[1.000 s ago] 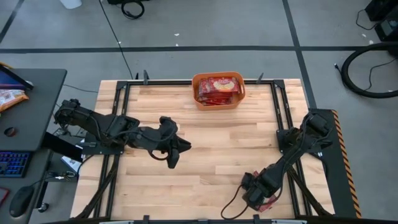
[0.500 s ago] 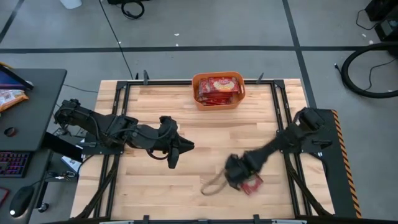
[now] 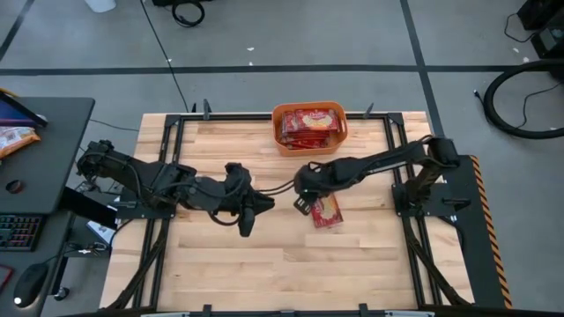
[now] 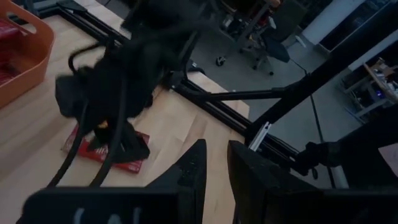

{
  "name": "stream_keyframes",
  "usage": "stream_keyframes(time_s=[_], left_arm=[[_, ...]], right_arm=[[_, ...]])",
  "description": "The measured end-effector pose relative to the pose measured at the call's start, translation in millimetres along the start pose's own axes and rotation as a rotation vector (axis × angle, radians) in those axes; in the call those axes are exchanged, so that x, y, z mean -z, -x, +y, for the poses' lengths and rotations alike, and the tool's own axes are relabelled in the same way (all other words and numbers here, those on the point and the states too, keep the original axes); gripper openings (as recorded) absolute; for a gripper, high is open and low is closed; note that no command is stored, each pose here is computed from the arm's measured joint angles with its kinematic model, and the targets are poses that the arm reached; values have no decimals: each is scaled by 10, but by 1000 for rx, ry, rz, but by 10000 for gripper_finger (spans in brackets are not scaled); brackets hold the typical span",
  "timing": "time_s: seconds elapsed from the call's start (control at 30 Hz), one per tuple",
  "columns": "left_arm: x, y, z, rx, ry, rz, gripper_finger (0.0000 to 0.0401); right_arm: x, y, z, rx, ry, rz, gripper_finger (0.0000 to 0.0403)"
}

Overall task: Sort popcorn bags into baskets
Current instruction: Put the popcorn pack into the orange bin

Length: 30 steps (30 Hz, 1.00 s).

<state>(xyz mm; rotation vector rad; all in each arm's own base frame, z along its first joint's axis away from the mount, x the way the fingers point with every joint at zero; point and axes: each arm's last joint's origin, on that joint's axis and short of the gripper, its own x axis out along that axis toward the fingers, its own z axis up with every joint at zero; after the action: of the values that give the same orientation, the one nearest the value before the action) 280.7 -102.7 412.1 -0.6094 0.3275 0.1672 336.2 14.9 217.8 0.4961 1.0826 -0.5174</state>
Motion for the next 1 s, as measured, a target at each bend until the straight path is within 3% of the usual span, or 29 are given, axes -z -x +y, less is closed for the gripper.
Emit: stream_keyframes(time_s=[0.2, 0.53, 0.7, 1.0], left_arm=[[8, 0, 9, -9, -8, 8, 68], [46, 2, 49, -48, -30, 44, 68], [53, 3, 54, -53, -35, 50, 68], [52, 3, 54, -52, -54, 51, 68]], right_arm=[[-92, 300, -14, -6, 57, -114, 154], [178, 413, 177, -40, 142, -51, 153], [379, 366, 228, -5, 77, -22, 153], [743, 54, 15, 63, -50, 171, 161]])
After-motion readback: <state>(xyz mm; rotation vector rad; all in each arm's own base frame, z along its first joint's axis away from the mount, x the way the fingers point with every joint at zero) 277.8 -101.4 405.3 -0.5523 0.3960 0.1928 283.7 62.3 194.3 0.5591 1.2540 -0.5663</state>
